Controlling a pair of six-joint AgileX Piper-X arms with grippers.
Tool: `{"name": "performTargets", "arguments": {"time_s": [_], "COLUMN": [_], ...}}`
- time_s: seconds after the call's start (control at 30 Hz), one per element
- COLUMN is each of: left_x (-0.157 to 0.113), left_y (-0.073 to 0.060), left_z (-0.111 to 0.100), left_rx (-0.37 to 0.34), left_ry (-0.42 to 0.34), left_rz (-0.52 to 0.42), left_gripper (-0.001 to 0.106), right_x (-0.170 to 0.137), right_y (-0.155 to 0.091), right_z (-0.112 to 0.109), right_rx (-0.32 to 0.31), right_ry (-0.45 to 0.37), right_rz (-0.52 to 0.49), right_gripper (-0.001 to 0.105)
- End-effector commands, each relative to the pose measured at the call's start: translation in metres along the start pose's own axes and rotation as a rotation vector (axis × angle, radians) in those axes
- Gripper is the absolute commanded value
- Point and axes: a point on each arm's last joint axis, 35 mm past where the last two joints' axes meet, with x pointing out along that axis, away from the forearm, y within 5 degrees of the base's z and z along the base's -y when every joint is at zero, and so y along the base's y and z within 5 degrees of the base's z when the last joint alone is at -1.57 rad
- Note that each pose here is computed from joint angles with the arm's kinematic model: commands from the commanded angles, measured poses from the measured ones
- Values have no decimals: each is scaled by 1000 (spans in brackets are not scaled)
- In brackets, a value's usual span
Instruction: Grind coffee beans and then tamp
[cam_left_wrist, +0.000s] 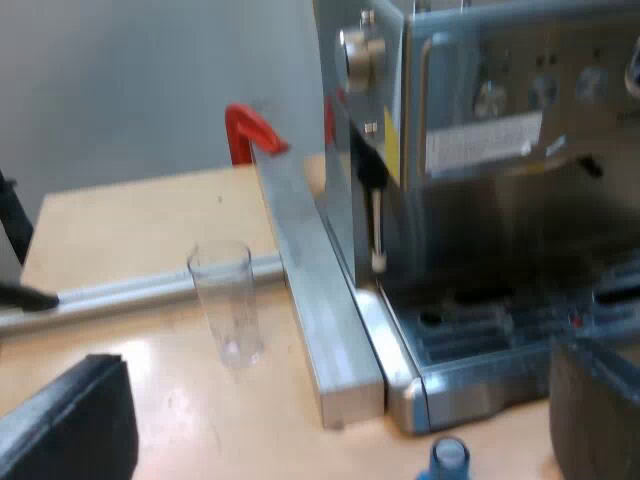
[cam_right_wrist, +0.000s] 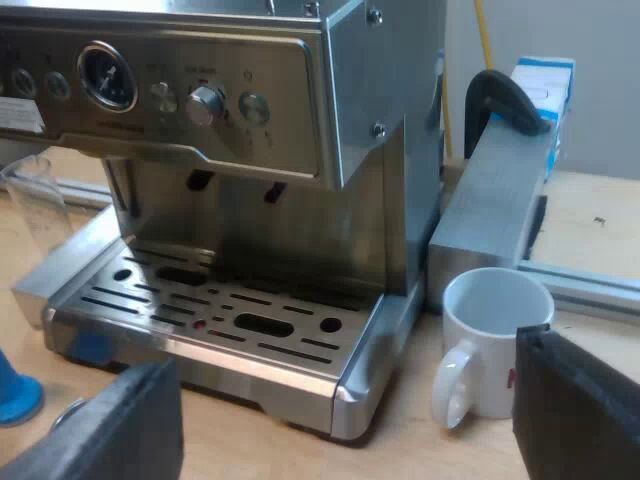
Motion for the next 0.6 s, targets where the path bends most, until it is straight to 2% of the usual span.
{"name": "performTargets", "arguments": {"time_s": [0.03,0.1,0.27,0.4,0.47,0.6], "left_x": [3,3,2,2,6,20], "left_y": [1,1,3,3,3,3], "left_z": [-1,-4,-14,-14,-10,-10], "left_rx": [-10,-10,-10,-10,-9,-9], "left_ry": [36,65,149,152,108,65], "left_rz": [22,27,47,52,62,55], "left_gripper": [84,84,84,84,84,84], "right_x": [5,5,10,11,14,21], "right_y": [0,1,1,1,-1,-4], "right_z": [-5,-9,-14,-15,-14,-14], "right_rx": [12,31,40,30,0,-13], "right_ry": [12,45,67,71,42,10], "right_rz": [4,13,17,19,8,-4], "right_gripper": [70,70,70,70,70,70]}}
